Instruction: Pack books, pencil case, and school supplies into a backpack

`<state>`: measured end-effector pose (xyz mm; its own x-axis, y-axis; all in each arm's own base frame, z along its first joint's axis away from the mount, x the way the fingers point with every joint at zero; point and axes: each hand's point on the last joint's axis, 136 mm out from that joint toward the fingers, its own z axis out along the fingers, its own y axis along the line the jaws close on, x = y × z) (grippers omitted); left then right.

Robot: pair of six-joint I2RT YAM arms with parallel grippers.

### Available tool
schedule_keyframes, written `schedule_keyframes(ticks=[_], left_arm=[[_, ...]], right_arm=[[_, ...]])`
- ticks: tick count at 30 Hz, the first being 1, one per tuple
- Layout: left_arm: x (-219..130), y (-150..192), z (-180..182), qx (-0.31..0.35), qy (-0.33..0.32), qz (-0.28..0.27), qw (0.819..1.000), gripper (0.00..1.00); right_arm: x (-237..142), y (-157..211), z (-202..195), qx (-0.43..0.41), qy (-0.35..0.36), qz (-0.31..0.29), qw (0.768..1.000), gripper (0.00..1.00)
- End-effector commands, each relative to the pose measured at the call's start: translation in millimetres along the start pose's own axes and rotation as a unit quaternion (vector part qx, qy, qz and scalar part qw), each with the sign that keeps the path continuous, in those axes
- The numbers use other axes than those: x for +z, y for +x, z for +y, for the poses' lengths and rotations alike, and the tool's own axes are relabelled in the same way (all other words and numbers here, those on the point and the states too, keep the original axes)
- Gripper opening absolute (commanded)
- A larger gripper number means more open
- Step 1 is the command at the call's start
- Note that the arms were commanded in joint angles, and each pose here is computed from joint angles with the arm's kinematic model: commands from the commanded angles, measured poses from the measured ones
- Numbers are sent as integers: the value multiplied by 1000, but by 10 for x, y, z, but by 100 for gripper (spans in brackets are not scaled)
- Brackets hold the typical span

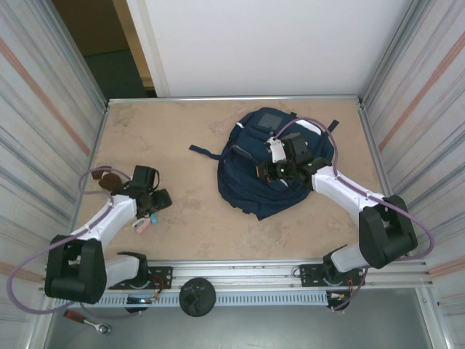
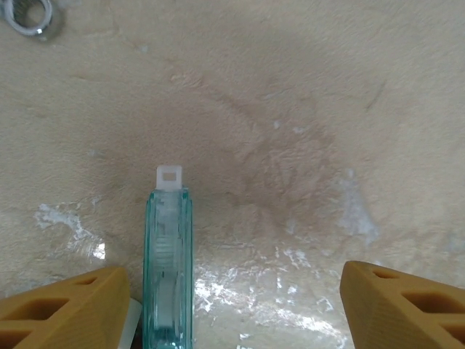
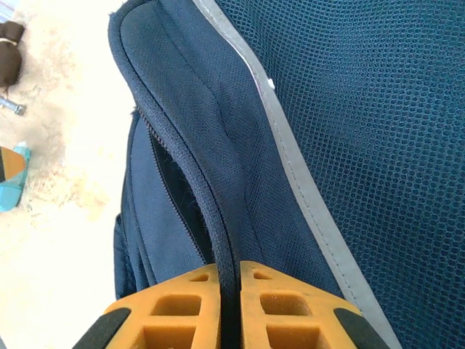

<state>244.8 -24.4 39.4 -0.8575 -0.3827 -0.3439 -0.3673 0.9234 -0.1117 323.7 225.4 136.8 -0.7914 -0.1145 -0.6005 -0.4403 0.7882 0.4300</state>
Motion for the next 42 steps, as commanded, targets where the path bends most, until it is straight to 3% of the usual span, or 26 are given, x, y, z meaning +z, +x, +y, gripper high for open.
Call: schedule_keyframes(ticks=[1, 7, 21, 25, 32, 42], left_arm=[[-17, -134, -13, 8, -8, -14, 1000, 74], [102, -43, -24, 10, -6, 4, 1000, 67], [129, -51, -225, 41, 17, 4, 999, 15], [-159, -173, -632, 57, 87, -49, 993, 13], [-831, -347, -1374, 18, 263, -126, 956, 10], [-1235, -345, -2186, -10, 388, -153, 909, 10]], right_arm=[[-21, 6, 29, 12, -13, -7, 1000, 11], [-32, 14, 46, 12, -15, -8, 1000, 11], [-51, 3, 24, 11, -4, -10, 1000, 10], [-112, -42, 11, 13, -1, -17, 1000, 10], [-222, -214, 8, 28, -4, -37, 999, 9], [-480, -645, 113, 32, -16, -76, 996, 1]])
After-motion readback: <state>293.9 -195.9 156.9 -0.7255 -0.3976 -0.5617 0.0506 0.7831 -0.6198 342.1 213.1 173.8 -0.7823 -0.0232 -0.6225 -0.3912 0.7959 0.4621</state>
